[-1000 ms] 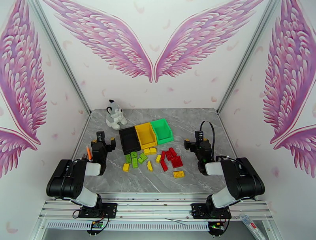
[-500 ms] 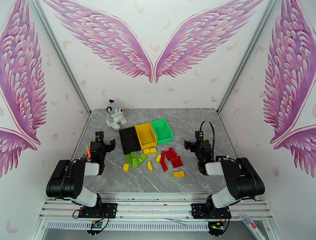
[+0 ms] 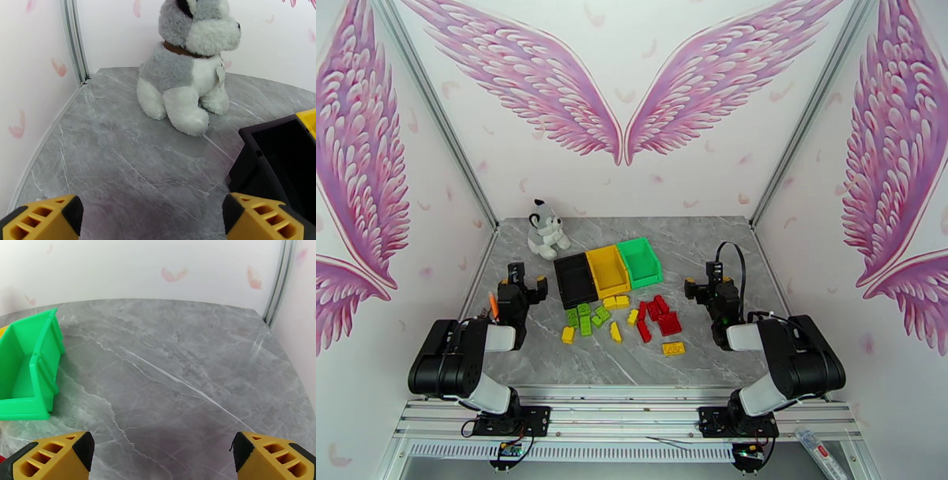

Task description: Sort the legos into containers by color

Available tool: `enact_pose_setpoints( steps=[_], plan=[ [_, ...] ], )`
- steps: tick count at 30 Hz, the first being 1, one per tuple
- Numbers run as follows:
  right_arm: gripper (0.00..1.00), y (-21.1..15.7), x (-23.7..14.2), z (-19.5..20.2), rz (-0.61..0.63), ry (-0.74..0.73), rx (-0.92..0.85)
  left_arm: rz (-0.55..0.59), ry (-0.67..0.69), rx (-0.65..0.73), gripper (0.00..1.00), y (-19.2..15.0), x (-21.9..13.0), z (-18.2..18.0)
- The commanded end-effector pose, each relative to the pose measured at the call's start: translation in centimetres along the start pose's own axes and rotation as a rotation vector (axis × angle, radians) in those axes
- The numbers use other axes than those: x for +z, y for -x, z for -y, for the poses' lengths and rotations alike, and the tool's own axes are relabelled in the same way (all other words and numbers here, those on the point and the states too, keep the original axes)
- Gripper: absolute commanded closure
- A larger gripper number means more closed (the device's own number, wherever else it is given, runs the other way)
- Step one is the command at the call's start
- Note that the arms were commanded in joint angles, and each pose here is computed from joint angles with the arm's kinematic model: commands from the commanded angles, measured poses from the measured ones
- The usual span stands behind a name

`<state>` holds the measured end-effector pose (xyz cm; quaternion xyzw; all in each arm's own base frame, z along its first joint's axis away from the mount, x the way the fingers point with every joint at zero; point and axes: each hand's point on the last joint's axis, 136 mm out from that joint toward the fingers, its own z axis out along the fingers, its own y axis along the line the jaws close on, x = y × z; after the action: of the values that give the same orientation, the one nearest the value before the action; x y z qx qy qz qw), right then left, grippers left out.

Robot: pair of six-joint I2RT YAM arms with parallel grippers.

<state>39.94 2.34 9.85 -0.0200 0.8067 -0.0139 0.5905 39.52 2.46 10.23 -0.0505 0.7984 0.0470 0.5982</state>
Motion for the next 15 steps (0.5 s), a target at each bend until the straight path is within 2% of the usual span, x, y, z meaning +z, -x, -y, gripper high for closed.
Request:
enact_pose_setpoints(
  steps=[1, 3, 6, 8, 10, 12, 15],
  plan=[
    [0.01, 1.3, 0.1, -0.1, 0.031, 0.008, 0.006, 0.038, 0.058, -0.012, 0.01, 1.7, -0.1, -0.9],
    [0.01, 2.1, -0.2, 0.8, 0.011, -0.039, 0.021, 0.056, 0.129, -0.038, 0.01, 2.4, -1.0, -2.2],
    [0.01, 3.8, -1.9, 1.1, 0.046, -0.062, 0.024, 0.096, 0.203, -0.040, 0.01, 3.7, -2.5, -3.1],
    [0.01, 4.8, -3.2, 1.3, 0.062, -0.088, 0.032, 0.117, 0.271, -0.019, 0.01, 5.3, -3.9, -3.2],
    [0.01, 5.7, -4.5, 1.7, 0.084, -0.114, 0.082, 0.128, 0.309, -0.065, 0.01, 7.1, -5.3, -3.2],
    [0.01, 6.7, -5.7, 2.1, 0.078, -0.131, 0.142, 0.121, 0.258, -0.123, 0.01, 8.5, -6.3, -2.5],
    [0.01, 8.1, -7.1, 2.9, 0.063, -0.164, 0.326, 0.165, 0.133, -0.209, 0.01, 10.9, -7.9, -0.8]
  ],
)
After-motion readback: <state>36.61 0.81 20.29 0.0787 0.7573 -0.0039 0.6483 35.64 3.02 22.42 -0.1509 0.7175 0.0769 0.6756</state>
